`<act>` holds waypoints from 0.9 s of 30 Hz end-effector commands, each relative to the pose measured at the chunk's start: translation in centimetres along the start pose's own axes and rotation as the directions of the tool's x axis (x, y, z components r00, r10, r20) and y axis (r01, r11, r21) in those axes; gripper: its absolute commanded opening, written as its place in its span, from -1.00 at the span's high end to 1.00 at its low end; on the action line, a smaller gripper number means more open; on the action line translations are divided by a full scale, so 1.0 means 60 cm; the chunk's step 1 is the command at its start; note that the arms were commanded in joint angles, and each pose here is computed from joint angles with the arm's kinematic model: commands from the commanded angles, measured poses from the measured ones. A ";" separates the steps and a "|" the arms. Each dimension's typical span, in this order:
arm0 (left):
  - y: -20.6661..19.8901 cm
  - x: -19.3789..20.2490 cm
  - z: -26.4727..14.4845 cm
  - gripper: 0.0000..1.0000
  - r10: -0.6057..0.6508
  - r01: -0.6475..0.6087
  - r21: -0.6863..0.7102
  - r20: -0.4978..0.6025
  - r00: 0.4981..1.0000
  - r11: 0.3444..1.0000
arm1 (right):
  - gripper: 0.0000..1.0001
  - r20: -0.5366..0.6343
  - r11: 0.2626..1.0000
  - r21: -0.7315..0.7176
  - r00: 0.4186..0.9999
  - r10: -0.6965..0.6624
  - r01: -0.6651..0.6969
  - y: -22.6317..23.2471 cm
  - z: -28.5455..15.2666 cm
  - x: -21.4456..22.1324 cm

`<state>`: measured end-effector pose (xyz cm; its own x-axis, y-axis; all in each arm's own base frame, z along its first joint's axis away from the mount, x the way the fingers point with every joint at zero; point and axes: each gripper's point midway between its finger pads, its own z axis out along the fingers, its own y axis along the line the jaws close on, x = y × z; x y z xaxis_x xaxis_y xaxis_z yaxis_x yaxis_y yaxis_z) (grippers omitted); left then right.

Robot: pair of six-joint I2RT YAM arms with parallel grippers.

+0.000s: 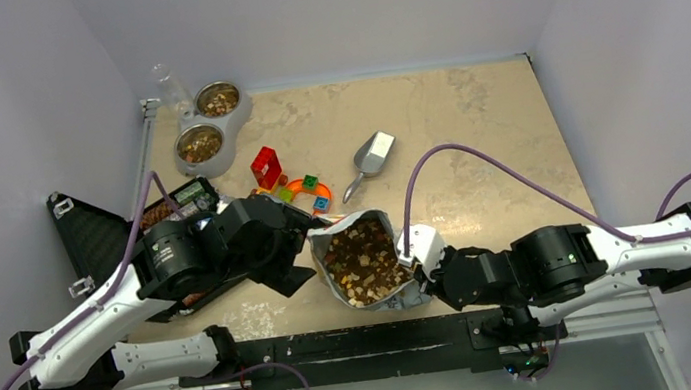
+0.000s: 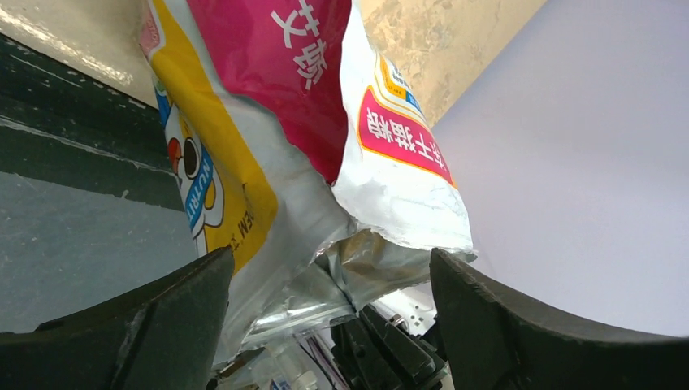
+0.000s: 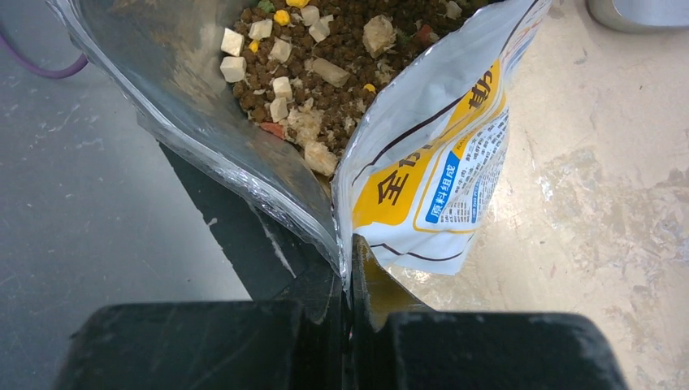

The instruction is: Serve the pet food

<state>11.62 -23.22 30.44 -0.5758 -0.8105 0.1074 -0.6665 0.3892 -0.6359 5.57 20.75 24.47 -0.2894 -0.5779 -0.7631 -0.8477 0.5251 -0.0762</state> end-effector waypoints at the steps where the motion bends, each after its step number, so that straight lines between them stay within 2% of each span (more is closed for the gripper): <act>1: -0.033 0.016 0.021 -0.80 -0.350 0.351 0.005 -0.051 0.935 0.936 | 1.00 0.137 0.996 -0.064 0.988 0.073 -0.065 0.015 -0.019 -0.063; 7: -0.031 0.003 0.052 -0.48 -0.388 0.388 -0.022 0.006 0.922 0.922 | 1.00 0.136 0.997 -0.047 0.988 0.068 -0.062 0.005 -0.024 -0.058; 12: -0.035 -0.040 0.054 0.38 -0.396 0.394 0.036 0.075 0.915 0.918 | 1.00 0.127 0.999 -0.005 0.991 0.053 -0.053 -0.014 -0.028 -0.045; 15: -0.038 -0.073 0.047 1.00 -0.420 0.415 0.071 0.104 0.901 0.907 | 1.00 0.115 0.999 0.035 0.993 0.023 -0.027 -0.030 -0.030 -0.037; 21: -0.031 -0.186 -0.019 1.00 -0.472 0.445 0.159 0.289 0.833 0.881 | 1.00 0.100 0.994 0.106 0.995 -0.014 0.003 -0.070 -0.032 -0.024; 23: -0.038 -0.206 -0.048 1.00 -0.456 0.419 0.179 0.327 0.828 0.890 | 1.00 0.107 0.996 0.092 0.994 0.001 -0.011 -0.075 -0.033 -0.025; 25: -0.049 -0.203 -0.059 1.00 -0.437 0.399 0.179 0.320 0.840 0.899 | 1.00 0.111 0.997 0.074 0.994 0.020 -0.029 -0.077 -0.033 -0.032; 27: -0.060 -0.184 -0.045 1.00 -0.423 0.392 0.162 0.269 0.865 0.905 | 1.00 0.127 0.999 0.048 0.992 0.010 -0.016 -0.067 -0.030 -0.047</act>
<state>16.85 -18.20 29.25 -0.3055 -0.9441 0.1240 -0.8128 0.1907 -0.5505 8.85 19.43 25.95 -0.2877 -0.5156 -0.8071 -0.7958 0.5976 -0.0980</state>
